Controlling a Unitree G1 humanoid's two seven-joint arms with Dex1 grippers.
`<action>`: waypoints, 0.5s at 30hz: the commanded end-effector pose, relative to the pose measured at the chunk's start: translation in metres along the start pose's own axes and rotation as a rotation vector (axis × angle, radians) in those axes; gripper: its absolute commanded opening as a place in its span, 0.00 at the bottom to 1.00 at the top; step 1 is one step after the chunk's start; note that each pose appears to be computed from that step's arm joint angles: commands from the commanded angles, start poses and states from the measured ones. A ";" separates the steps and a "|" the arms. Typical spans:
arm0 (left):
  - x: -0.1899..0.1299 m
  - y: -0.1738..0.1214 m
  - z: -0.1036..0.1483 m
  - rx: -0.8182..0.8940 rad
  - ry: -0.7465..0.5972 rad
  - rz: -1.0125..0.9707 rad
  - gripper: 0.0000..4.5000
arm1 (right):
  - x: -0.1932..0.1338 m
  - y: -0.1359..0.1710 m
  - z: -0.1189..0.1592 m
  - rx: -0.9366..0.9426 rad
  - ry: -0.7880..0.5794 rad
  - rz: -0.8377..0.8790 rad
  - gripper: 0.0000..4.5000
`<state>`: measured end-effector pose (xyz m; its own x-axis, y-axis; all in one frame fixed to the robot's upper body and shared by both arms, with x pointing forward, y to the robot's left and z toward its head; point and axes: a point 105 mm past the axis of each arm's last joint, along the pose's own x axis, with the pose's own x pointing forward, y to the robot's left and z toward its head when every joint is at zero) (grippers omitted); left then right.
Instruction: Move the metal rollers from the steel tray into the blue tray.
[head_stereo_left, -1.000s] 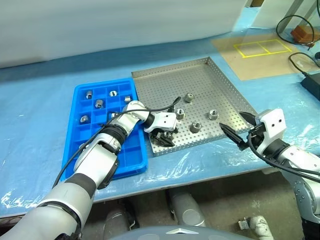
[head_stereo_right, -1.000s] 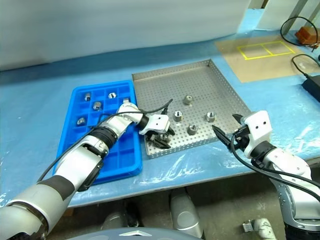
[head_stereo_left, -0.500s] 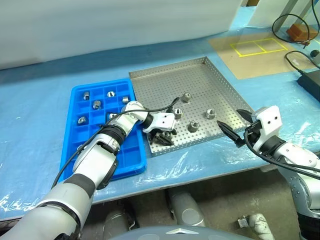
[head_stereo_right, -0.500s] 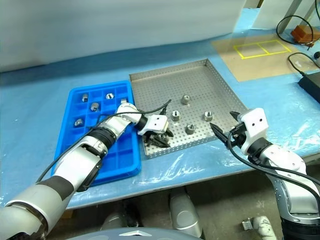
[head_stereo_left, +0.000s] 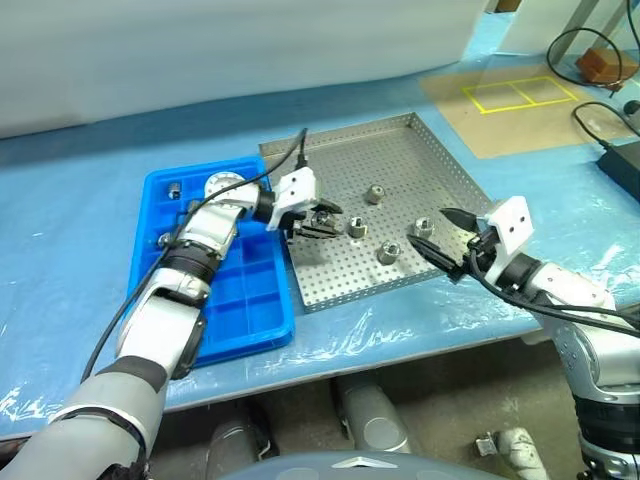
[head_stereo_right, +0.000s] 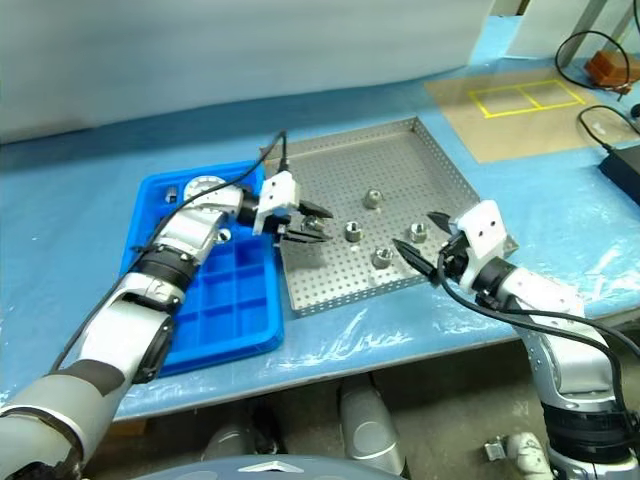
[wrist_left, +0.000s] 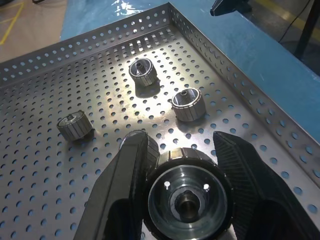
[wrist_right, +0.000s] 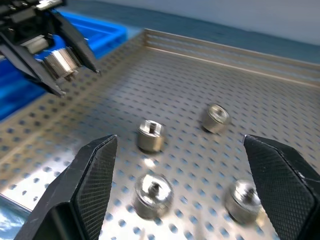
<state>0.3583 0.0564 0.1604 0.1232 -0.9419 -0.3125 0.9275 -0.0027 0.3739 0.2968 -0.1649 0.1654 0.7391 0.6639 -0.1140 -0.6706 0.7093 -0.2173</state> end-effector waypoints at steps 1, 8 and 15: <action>-0.034 -0.002 0.018 0.005 -0.020 0.092 0.39 | 0.019 0.018 0.015 -0.020 -0.046 0.163 0.92; -0.099 -0.006 0.022 -0.035 0.074 0.381 0.39 | 0.068 0.046 0.030 -0.039 -0.115 0.432 0.92; -0.116 -0.027 -0.005 -0.152 0.150 0.502 0.39 | 0.100 0.066 0.040 -0.077 -0.153 0.605 0.92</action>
<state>0.3223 0.1669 0.1682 0.5745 -0.7650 -0.2910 0.8091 0.4771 0.3431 0.3266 -0.0480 0.1729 0.2514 0.9616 -0.1099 -0.9548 0.2277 -0.1913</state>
